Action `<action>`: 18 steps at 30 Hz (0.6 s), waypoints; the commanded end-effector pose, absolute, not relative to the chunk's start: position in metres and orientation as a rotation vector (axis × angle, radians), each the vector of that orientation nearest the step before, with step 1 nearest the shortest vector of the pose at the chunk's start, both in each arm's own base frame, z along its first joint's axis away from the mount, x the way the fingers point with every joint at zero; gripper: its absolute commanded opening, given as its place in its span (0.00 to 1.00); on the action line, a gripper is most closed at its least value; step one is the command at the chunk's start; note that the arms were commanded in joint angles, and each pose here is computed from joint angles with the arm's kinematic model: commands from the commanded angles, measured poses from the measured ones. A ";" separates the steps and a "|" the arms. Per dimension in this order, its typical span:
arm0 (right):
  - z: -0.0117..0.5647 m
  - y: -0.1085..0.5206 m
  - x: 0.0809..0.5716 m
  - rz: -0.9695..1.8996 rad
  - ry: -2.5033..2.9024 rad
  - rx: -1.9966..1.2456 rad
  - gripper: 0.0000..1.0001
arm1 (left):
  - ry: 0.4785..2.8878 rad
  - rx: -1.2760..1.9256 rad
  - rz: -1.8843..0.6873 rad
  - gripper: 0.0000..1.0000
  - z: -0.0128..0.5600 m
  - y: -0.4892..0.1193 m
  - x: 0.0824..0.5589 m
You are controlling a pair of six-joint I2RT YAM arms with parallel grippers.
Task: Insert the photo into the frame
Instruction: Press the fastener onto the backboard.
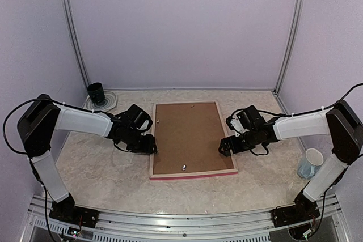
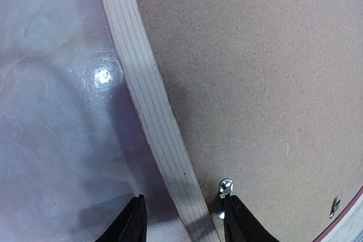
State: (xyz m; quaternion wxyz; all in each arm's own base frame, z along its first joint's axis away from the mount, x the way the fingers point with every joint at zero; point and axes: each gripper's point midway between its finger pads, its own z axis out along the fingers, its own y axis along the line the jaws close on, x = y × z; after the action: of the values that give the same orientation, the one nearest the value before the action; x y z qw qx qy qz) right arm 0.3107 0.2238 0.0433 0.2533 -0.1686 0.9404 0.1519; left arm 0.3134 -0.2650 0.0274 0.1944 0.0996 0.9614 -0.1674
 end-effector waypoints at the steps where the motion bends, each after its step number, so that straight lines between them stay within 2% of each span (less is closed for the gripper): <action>1: 0.046 0.221 0.313 0.402 2.540 -0.449 0.99 | 2.674 0.289 -0.478 0.46 0.030 -0.270 0.320; 18: 0.046 0.220 0.312 0.404 2.543 -0.450 0.98 | 2.671 0.314 -0.520 0.47 0.029 -0.278 0.317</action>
State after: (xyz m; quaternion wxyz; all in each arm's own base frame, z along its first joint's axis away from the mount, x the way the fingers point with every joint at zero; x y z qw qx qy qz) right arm 0.3108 0.2233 0.0430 0.2536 -0.1683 0.9406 0.1506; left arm 0.3121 -0.2684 0.0260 0.1916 0.1029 0.9606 -0.1733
